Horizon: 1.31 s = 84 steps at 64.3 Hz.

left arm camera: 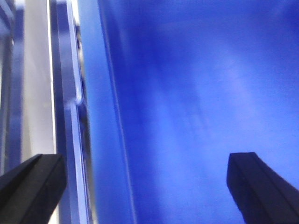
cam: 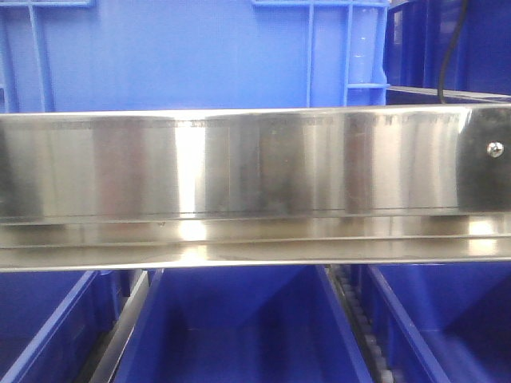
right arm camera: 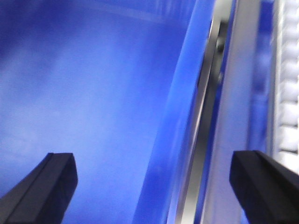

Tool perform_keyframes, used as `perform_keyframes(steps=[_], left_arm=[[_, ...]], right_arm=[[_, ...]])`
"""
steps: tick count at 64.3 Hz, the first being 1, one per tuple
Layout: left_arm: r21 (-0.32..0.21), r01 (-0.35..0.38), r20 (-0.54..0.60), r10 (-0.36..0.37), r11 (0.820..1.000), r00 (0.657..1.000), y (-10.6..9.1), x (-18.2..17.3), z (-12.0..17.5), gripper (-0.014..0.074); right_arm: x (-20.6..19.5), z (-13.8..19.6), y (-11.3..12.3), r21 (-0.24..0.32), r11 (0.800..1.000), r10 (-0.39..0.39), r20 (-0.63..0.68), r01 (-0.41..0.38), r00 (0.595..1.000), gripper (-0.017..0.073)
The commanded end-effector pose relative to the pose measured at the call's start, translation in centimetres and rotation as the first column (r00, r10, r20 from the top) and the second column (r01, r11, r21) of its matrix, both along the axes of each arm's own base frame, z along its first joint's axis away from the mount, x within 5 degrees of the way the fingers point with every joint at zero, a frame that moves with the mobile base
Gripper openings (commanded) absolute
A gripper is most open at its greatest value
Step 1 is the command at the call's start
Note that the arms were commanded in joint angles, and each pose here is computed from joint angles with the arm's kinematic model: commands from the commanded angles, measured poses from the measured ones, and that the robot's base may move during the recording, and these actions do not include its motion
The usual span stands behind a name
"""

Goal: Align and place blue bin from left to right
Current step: 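Close both grippers on the side rims of the blue bin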

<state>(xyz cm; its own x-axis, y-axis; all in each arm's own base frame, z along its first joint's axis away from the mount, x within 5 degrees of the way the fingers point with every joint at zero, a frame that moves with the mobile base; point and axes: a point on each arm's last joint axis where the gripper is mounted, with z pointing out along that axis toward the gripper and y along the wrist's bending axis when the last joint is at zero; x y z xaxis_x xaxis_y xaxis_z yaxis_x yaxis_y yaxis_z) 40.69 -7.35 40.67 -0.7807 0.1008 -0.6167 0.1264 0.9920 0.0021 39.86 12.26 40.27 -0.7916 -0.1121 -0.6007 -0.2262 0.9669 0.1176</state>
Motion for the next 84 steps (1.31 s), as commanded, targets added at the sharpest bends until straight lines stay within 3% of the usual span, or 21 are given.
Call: perform_keyframes(steps=[1, 17, 25, 29, 33, 38, 41, 46, 66, 84], left_arm=[[-0.003, -0.002, 0.008, 0.002, 1.0, 1.0, -0.2, 0.2, -0.1, 0.0599], [0.01, -0.006, 0.001, 0.006, 1.0, 1.0, -0.2, 0.5, -0.4, 0.0599], [0.01, -0.006, 0.001, 0.006, 1.0, 1.0, -0.2, 0.5, -0.4, 0.0552], [0.01, -0.006, 0.001, 0.006, 1.0, 1.0, -0.2, 0.5, -0.4, 0.0454], [0.01, -0.006, 0.001, 0.006, 1.0, 1.0, -0.2, 0.5, -0.4, 0.0304], [0.01, -0.006, 0.001, 0.006, 1.0, 1.0, -0.2, 0.5, -0.4, 0.0036], [0.01, -0.006, 0.001, 0.006, 1.0, 1.0, -0.2, 0.5, -0.4, -0.0113], [0.008, -0.005, 0.001, 0.005, 1.0, 1.0, -0.2, 0.5, -0.4, -0.0111], [0.0, -0.003, 0.006, 0.003, 1.0, 1.0, -0.2, 0.3, -0.1, -0.0111], [-0.112, 0.035, 0.023, -0.033, 0.993, 0.999, -1.0, -0.9, 1.3, -0.0111]], right_arm=[[0.6, -0.1, -0.2, -0.003, 1.0, -0.012, 0.027, 0.012, 1.0, 0.0568], [1.2, -0.5, 0.0, 0.004, 1.0, -0.014, 0.049, 0.014, 0.999, 0.0564], [1.3, -0.4, 0.2, 0.015, 1.0, -0.012, 0.063, 0.011, 0.998, 0.0443], [1.3, -0.3, 0.2, 0.018, 1.0, -0.011, 0.064, 0.01, 0.998, 0.0345], [1.3, -0.3, 0.2, 0.018, 1.0, -0.011, 0.064, 0.01, 0.998, 0.0182], [1.3, -0.4, 0.2, 0.017, 1.0, -0.011, 0.062, 0.01, 0.998, -0.0031], [1.3, -0.4, 0.2, 0.019, 1.0, -0.013, 0.06, 0.012, 0.998, -0.0097], [1.2, -0.4, 0.2, 0.02, 1.0, -0.016, 0.055, 0.015, 0.998, -0.0061], [1.0, -0.1, 0.3, 0.039, 0.999, -0.013, 0.057, 0.011, 0.998, -0.0067], [-0.1, 2.3, 0.5, 0.132, 0.991, -0.006, 0.134, -0.012, 0.991, -0.0067]])
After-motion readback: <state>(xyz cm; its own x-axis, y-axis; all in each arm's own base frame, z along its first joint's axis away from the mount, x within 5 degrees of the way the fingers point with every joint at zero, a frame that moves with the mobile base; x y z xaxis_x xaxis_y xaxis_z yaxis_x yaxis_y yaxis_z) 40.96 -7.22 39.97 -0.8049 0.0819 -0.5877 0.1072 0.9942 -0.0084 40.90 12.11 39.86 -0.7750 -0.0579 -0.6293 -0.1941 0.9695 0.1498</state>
